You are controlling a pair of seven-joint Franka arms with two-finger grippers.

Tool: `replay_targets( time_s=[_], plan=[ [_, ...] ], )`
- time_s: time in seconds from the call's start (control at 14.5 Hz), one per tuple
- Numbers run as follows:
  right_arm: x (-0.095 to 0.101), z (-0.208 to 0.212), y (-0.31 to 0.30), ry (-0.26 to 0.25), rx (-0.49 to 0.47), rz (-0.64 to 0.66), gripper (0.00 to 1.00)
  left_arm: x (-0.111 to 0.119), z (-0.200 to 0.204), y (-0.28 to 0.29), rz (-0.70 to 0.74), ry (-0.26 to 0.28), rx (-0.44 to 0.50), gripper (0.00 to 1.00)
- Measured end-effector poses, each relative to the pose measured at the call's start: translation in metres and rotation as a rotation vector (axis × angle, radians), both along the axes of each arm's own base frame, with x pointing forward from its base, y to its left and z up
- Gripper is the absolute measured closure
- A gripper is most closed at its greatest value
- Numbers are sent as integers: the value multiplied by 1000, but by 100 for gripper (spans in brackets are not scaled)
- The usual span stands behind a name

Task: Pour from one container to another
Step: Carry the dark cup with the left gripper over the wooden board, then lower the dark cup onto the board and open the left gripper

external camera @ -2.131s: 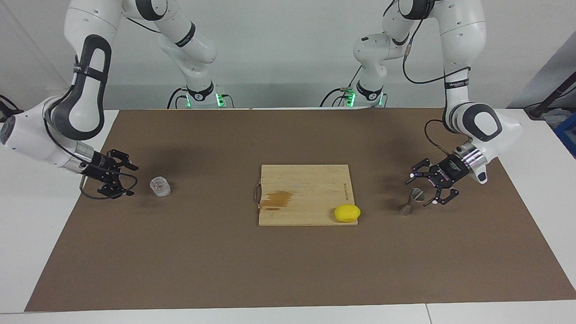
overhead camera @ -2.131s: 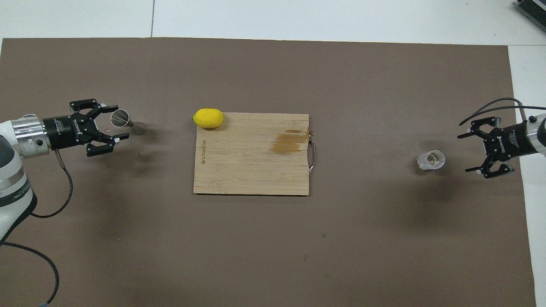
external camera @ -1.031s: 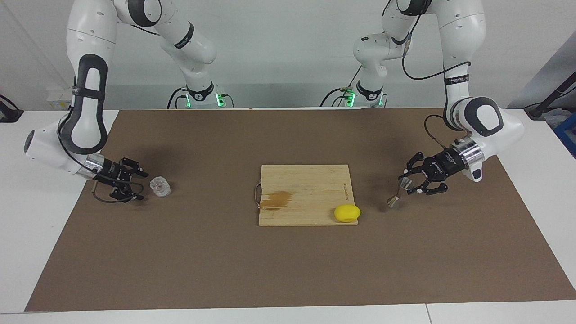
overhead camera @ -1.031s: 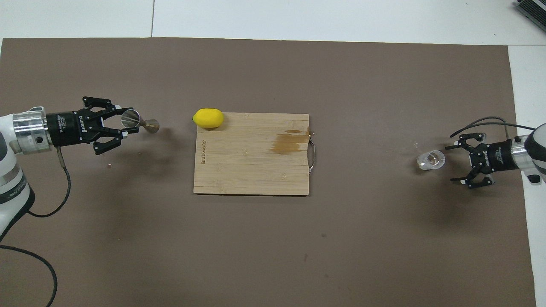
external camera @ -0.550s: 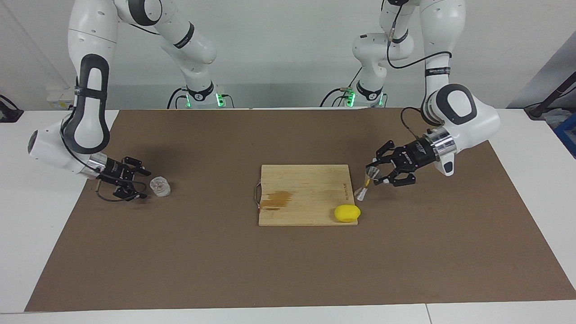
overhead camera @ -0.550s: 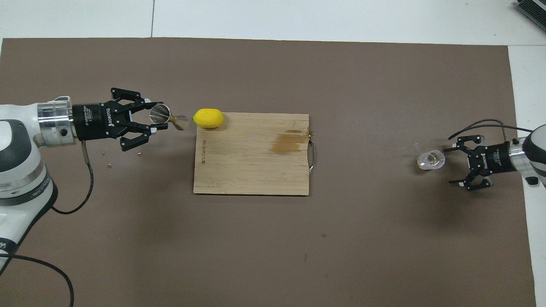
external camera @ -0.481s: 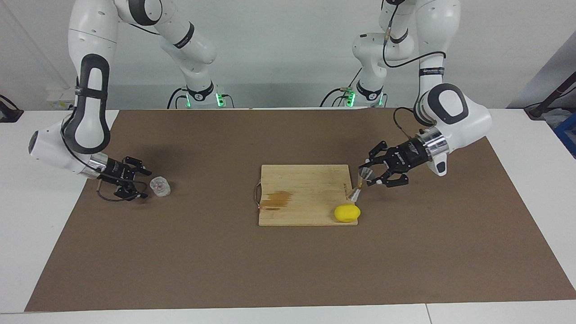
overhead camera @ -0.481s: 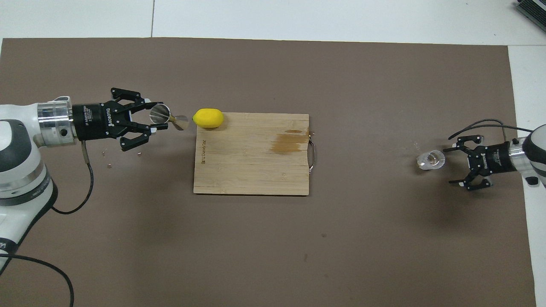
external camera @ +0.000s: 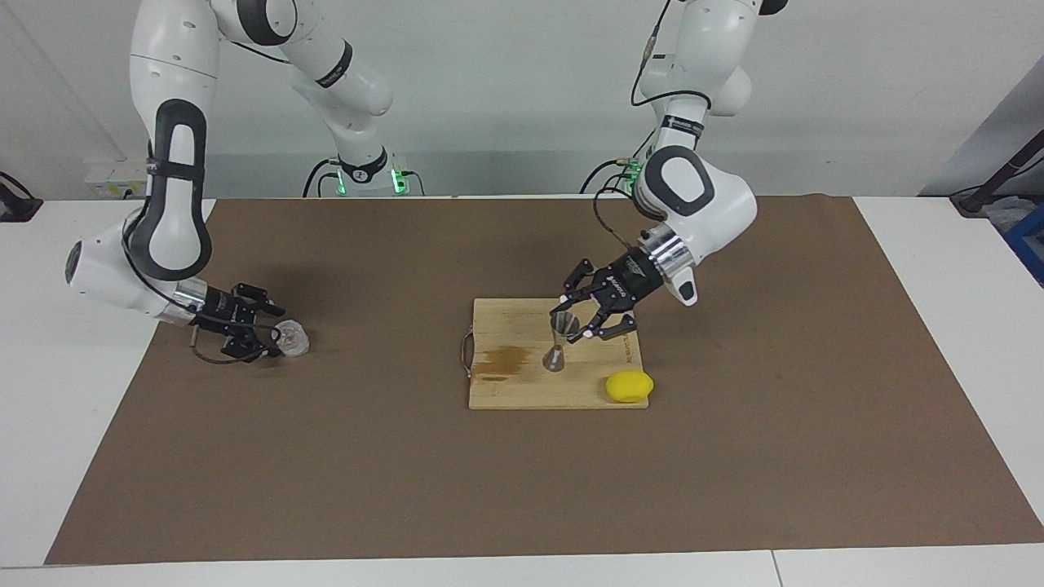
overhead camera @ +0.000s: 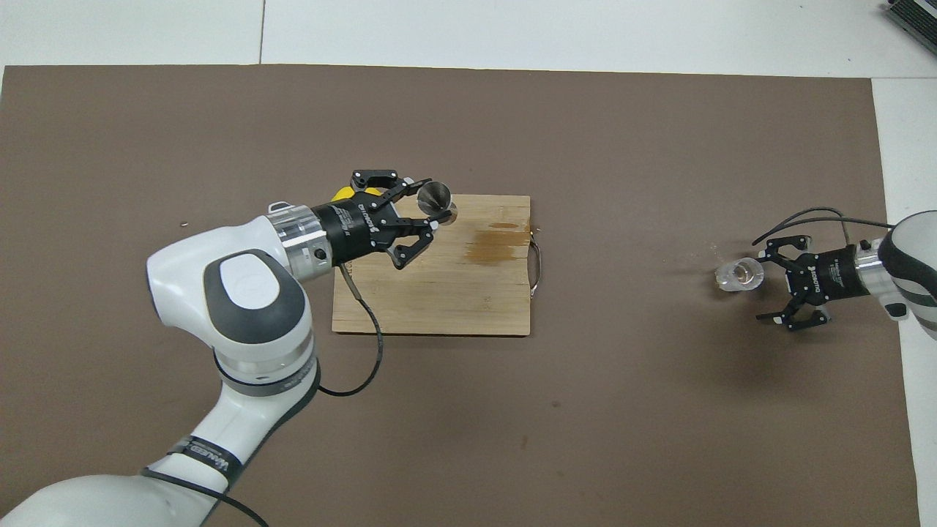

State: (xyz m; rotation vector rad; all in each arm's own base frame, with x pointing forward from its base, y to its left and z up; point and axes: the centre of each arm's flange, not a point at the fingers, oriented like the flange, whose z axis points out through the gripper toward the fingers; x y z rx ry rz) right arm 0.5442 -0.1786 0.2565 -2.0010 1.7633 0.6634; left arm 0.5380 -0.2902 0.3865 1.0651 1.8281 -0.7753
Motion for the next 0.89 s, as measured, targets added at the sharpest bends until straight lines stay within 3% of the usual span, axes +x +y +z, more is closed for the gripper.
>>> replay_targets(
  time_s=[0.34,0.89],
  plan=[
    [2,0,6,-7,10,5,0,-27,-26,-45,42,51,27,50],
    [3,1,8,-17,23,1,0,-27,-45,-63,39,66,50,50]
  ],
)
